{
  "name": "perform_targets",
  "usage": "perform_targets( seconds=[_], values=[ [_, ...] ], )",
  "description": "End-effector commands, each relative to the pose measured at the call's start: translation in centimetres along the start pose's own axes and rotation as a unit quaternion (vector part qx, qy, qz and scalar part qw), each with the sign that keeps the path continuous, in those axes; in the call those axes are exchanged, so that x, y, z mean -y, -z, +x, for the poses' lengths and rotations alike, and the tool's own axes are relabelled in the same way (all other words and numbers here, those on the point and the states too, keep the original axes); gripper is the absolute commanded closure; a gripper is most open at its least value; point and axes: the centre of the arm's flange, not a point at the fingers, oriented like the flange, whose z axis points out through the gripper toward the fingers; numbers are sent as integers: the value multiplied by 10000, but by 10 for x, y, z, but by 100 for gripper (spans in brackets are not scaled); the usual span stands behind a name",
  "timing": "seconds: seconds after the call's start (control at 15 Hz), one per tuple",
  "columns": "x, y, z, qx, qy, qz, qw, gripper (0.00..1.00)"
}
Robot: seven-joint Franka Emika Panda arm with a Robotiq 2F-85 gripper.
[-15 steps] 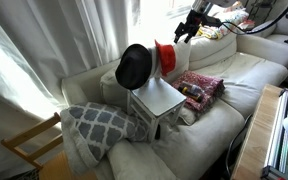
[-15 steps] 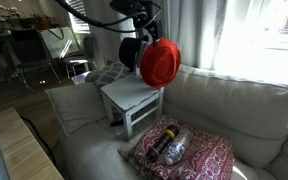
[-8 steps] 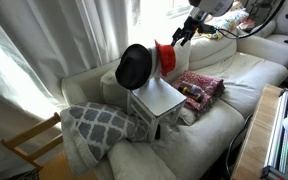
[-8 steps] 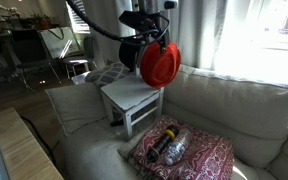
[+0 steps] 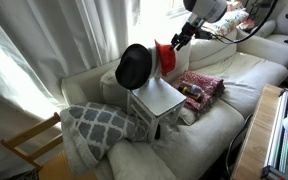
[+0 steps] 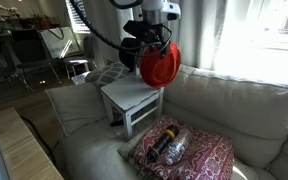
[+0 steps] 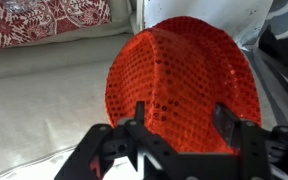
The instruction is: Remove the caps from the chair ears starting with the orange hat and stack them on the chair seat
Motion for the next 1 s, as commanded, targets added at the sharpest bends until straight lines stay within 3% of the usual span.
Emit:
perform_targets(
  seconds=[0.0, 0.13, 0.53, 0.6, 0.8, 0.93],
  values=[
    [-5, -19, -1, -102, -38, 57, 9999, 59],
    [-5, -25, -2, -100, -70, 54, 9999, 70],
    [-4, -29, 1, -228, -254, -82, 9994, 81],
    [-3, -23, 4, -278, -297, -130, 9991, 94],
    [3, 5, 12, -342, -371, -272, 9984, 100],
    [8, 27, 17, -402, -590, -450, 9964, 99]
  ],
)
